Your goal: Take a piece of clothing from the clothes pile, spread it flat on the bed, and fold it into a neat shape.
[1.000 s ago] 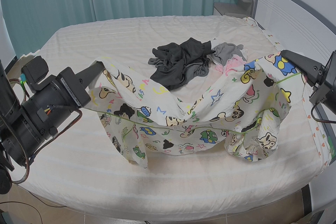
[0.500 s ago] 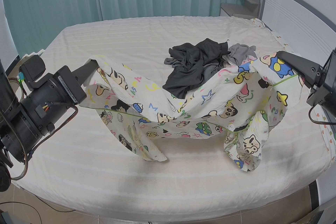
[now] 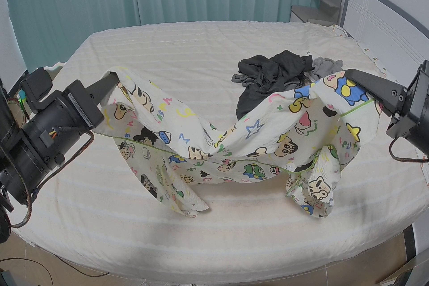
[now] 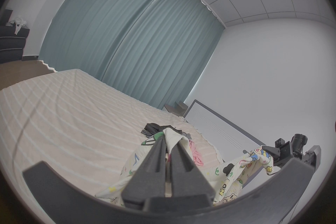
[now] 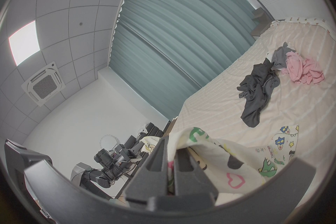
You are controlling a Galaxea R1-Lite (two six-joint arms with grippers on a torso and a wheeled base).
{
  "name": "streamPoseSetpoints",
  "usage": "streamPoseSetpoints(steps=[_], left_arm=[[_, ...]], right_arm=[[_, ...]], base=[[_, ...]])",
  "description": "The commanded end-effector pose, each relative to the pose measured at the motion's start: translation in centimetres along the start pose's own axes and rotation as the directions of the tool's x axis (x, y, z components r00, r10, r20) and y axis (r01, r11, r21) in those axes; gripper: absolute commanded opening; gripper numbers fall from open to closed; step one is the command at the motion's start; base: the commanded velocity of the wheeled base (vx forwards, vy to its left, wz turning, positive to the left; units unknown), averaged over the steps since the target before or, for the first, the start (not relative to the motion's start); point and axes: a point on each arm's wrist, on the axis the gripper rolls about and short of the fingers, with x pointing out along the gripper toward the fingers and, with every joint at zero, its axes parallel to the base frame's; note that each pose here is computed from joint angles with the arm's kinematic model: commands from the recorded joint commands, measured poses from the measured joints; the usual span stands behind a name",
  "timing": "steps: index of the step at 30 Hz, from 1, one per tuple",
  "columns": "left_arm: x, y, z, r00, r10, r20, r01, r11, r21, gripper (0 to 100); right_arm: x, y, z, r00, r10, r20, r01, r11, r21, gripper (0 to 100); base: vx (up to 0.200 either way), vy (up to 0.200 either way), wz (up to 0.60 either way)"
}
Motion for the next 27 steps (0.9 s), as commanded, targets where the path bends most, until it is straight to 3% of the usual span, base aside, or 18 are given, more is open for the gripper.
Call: streamPoseSetpoints(steps=[1, 27], left_arm=[[-0.2, 0.0, 0.2, 1.000, 0.000, 0.006, 0.000, 1.000, -0.002, 0], [-1.6, 0.4, 1.6, 0.998, 0.015, 0.066, -0.015, 1.000, -0.001, 0]], right_arm=[[0.5, -0.1, -0.5, 1.000, -0.002, -0.022, 0.002, 1.000, -0.008, 0], [2.9, 0.9, -0.6, 0.997, 0.045, -0.055, -0.048, 0.998, -0.040, 0]], base=[[0.000, 0.200, 0.00], [0.000, 0.200, 0.00]])
